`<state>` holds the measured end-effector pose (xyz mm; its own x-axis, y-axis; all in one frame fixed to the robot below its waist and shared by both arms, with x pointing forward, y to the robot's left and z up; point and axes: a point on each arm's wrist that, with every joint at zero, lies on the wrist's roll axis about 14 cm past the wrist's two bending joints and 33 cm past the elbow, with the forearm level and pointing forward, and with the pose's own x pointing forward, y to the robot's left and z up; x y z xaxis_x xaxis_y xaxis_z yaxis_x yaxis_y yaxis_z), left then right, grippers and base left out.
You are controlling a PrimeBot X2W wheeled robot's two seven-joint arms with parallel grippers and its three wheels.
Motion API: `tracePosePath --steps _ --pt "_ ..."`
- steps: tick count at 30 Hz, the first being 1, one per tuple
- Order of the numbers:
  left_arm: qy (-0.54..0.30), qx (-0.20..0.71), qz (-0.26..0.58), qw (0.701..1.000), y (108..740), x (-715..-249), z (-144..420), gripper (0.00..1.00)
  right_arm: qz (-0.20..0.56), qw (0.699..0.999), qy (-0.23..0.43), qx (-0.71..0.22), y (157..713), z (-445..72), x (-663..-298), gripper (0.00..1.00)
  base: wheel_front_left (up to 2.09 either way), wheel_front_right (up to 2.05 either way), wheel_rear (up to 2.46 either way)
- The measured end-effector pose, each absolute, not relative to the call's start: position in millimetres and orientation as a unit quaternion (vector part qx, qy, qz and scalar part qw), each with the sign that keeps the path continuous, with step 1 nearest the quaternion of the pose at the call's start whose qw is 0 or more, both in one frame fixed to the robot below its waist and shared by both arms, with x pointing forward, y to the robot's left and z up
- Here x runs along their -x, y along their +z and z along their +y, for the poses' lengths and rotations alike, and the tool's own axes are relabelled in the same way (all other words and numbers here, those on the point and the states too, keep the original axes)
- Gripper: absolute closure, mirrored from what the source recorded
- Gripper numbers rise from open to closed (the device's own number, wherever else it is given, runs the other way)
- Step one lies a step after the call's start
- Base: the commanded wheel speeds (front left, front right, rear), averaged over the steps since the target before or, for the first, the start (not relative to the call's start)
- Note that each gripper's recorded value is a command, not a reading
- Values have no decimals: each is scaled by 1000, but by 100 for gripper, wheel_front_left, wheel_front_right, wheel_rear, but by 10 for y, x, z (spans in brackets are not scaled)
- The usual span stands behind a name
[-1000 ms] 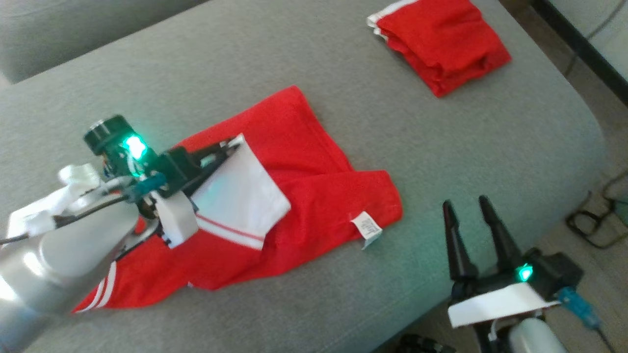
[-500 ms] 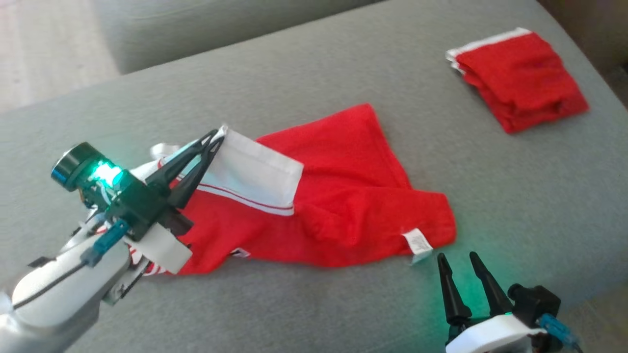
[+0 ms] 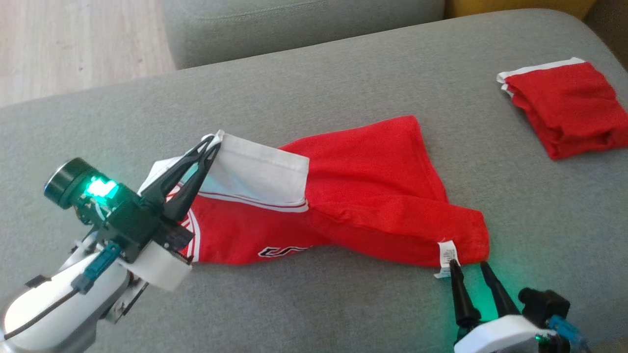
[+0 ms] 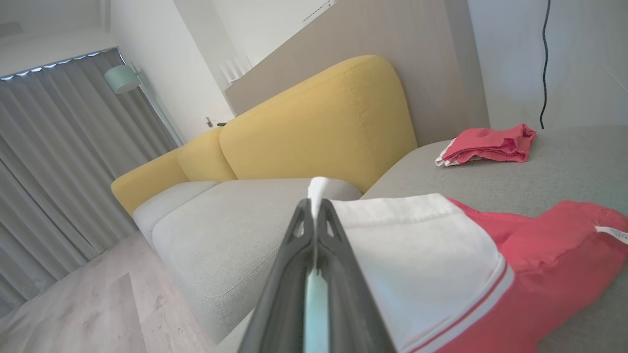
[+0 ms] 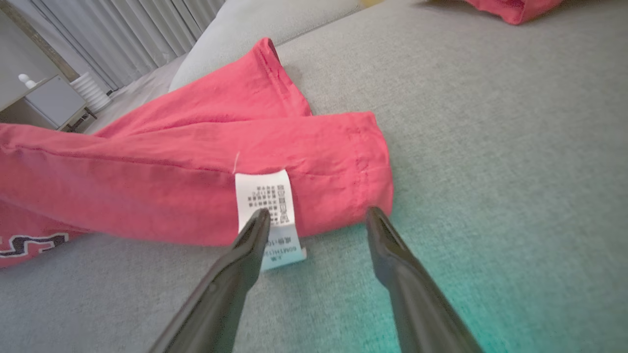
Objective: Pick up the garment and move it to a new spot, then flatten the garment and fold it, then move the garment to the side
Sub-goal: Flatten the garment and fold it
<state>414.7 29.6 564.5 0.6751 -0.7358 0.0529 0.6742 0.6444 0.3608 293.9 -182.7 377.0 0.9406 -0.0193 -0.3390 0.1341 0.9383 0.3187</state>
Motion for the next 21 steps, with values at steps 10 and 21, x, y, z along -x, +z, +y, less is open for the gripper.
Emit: tracePosePath --steps 10,21 --pt "-382 -158 -94 905 5602 -4155 399 100 171 964 -77 -191 3707 -2053 -3176 0 0 0 0" --pt "-371 -163 -92 910 5582 -4218 471 100 187 955 -76 -216 3614 -1966 -3177 26 0 0 0"
